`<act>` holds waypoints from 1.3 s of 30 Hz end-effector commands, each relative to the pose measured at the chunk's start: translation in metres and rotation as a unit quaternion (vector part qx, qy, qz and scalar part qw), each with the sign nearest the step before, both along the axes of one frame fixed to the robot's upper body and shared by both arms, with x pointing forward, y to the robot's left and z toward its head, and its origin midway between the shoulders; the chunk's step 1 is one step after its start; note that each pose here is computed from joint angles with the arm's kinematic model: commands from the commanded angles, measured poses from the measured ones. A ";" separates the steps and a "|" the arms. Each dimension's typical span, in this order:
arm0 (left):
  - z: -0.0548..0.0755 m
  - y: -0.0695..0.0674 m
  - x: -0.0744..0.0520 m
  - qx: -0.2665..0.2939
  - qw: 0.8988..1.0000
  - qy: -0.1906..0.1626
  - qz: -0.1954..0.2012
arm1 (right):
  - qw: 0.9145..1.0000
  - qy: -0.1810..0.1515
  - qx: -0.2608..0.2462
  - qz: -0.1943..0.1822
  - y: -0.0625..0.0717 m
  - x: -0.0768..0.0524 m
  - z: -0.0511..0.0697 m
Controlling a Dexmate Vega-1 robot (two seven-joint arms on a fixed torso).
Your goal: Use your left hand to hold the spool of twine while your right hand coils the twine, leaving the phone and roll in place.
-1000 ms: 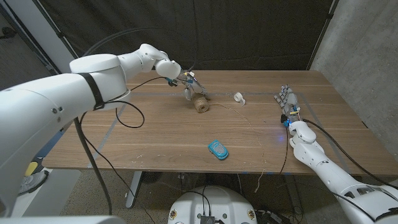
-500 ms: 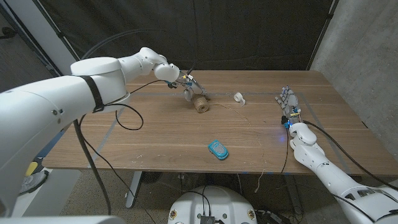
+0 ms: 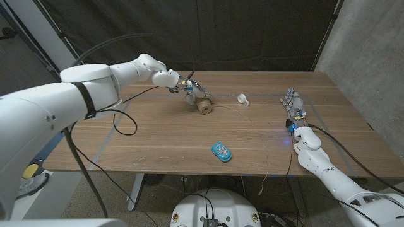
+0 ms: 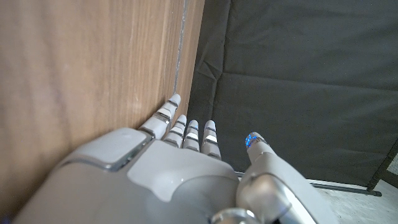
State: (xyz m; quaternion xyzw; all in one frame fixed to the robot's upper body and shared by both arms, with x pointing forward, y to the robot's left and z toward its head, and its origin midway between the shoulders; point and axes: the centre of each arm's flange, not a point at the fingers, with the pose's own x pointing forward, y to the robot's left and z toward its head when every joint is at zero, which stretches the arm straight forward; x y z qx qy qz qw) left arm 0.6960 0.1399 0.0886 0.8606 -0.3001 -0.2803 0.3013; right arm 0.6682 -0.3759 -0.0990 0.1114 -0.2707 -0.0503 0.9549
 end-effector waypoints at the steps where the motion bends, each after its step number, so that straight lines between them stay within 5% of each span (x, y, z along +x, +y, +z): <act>1: -0.012 0.012 -0.008 -0.029 0.999 -0.025 -0.039 | 1.000 0.010 0.000 0.002 0.001 -0.001 -0.010; 39: -0.012 0.017 0.001 -0.069 0.996 -0.036 -0.043 | 0.999 0.031 -0.016 0.013 0.003 0.006 -0.010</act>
